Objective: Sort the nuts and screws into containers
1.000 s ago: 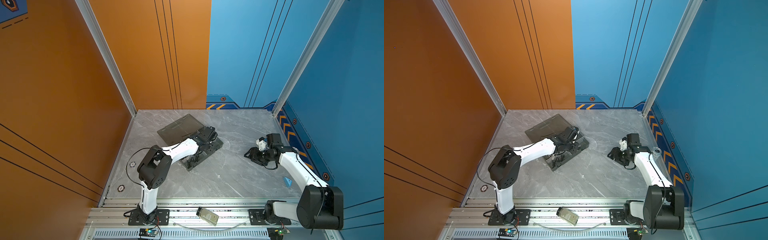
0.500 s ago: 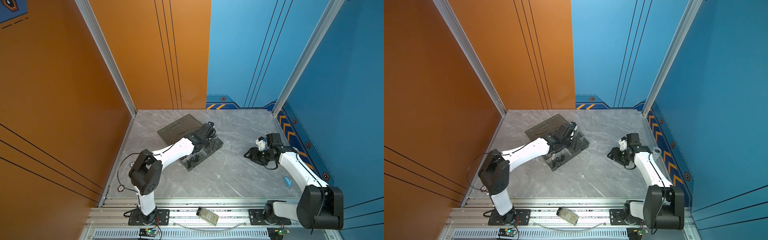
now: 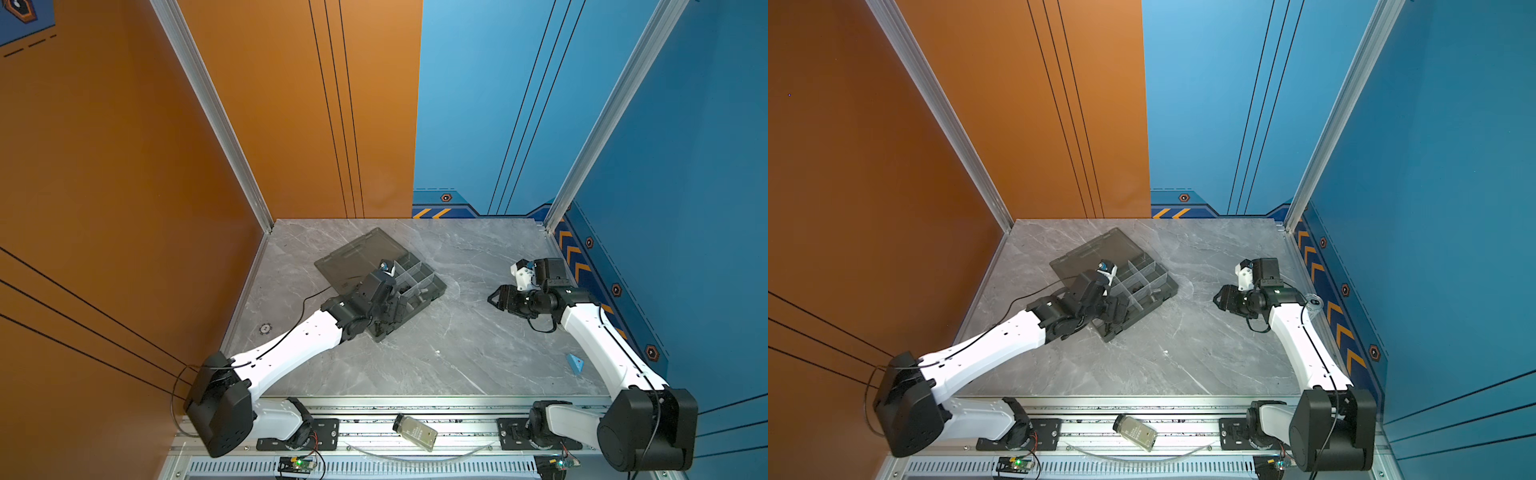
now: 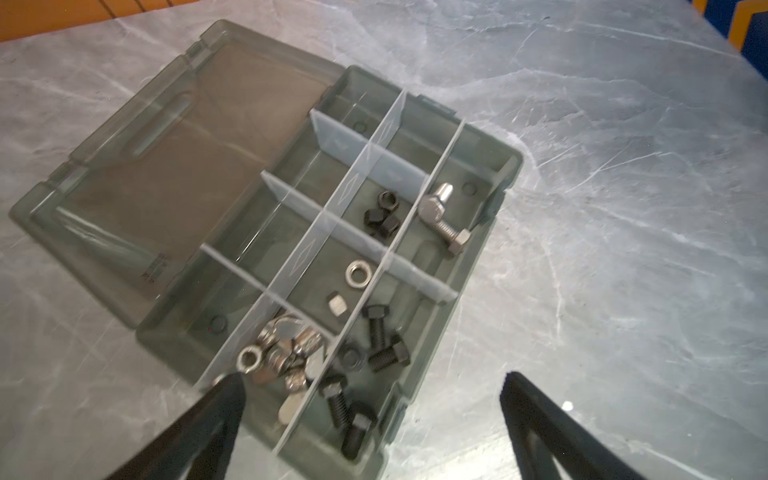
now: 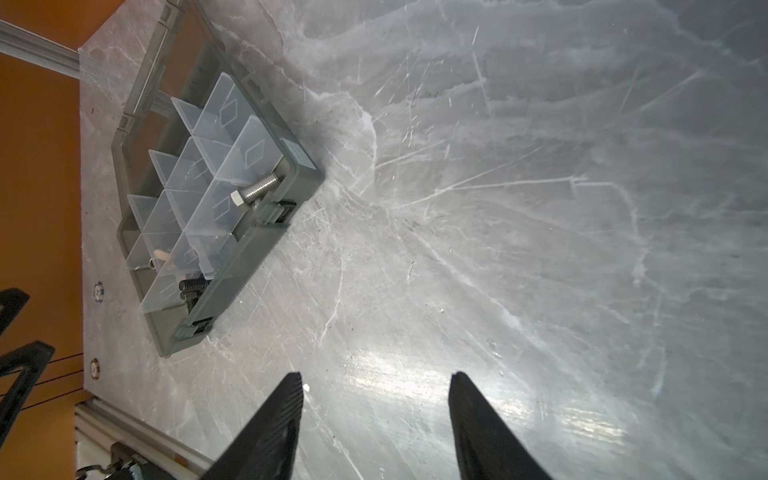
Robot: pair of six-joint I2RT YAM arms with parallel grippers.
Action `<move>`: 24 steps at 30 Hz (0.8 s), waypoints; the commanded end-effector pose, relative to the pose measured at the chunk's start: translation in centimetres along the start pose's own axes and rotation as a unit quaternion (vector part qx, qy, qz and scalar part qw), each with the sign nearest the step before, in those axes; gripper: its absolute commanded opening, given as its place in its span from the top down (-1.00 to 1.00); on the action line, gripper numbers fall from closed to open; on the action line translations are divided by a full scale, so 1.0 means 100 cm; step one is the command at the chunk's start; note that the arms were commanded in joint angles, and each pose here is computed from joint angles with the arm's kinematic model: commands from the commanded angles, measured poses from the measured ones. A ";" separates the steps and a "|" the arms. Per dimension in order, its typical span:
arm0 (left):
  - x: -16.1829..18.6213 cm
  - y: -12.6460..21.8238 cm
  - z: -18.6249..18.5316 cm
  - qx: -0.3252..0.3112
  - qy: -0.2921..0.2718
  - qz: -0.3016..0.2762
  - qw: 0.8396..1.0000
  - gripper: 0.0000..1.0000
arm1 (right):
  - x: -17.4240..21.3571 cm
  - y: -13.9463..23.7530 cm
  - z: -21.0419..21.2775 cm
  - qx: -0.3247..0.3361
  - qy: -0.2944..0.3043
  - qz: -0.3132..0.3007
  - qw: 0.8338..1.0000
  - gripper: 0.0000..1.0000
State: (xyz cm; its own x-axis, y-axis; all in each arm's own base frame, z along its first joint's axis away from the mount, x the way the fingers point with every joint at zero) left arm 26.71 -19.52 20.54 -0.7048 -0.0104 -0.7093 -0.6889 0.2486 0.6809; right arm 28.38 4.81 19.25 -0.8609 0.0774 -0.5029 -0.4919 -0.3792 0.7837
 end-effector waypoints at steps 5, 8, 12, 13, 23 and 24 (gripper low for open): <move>0.018 0.031 0.057 -0.076 0.029 -0.059 0.995 -0.95 | -0.027 0.000 -0.010 0.045 0.021 -0.033 0.998 -0.19; 0.022 0.042 0.078 -0.097 0.036 -0.077 0.992 -0.95 | -0.037 -0.005 -0.013 0.052 0.025 -0.050 0.997 -0.19; 0.026 0.053 0.105 -0.129 0.038 -0.113 0.984 -0.95 | -0.048 -0.010 -0.018 0.069 0.043 -0.085 0.993 -0.20; 0.025 0.057 0.112 -0.142 0.035 -0.133 0.980 -0.95 | -0.050 -0.011 -0.020 0.076 0.050 -0.092 0.992 -0.20; 0.038 0.079 0.162 -0.185 0.058 -0.250 0.949 -0.95 | -0.053 -0.026 -0.031 0.112 0.107 -0.125 0.980 -0.21; 0.040 0.079 0.164 -0.186 0.058 -0.254 0.947 -0.95 | -0.052 -0.028 -0.032 0.113 0.109 -0.125 0.980 -0.21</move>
State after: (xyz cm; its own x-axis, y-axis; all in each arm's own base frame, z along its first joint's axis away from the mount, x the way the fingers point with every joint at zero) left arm 21.12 -2.45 19.40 -0.3360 -0.1585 -0.9284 -0.9216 -0.1480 0.3588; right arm 33.95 2.67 18.91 -0.7043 -0.0154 -0.7097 -0.6951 -0.1876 0.6940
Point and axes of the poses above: each gripper's point midway between its finger pads, its own y axis back along the fingers, its own z axis along the line the jaws close on, x = y × z, the point moved 5 cm from there along y, back along the fingers, and after that the axes turned 11 degrees about y, right-handed, at the moved point
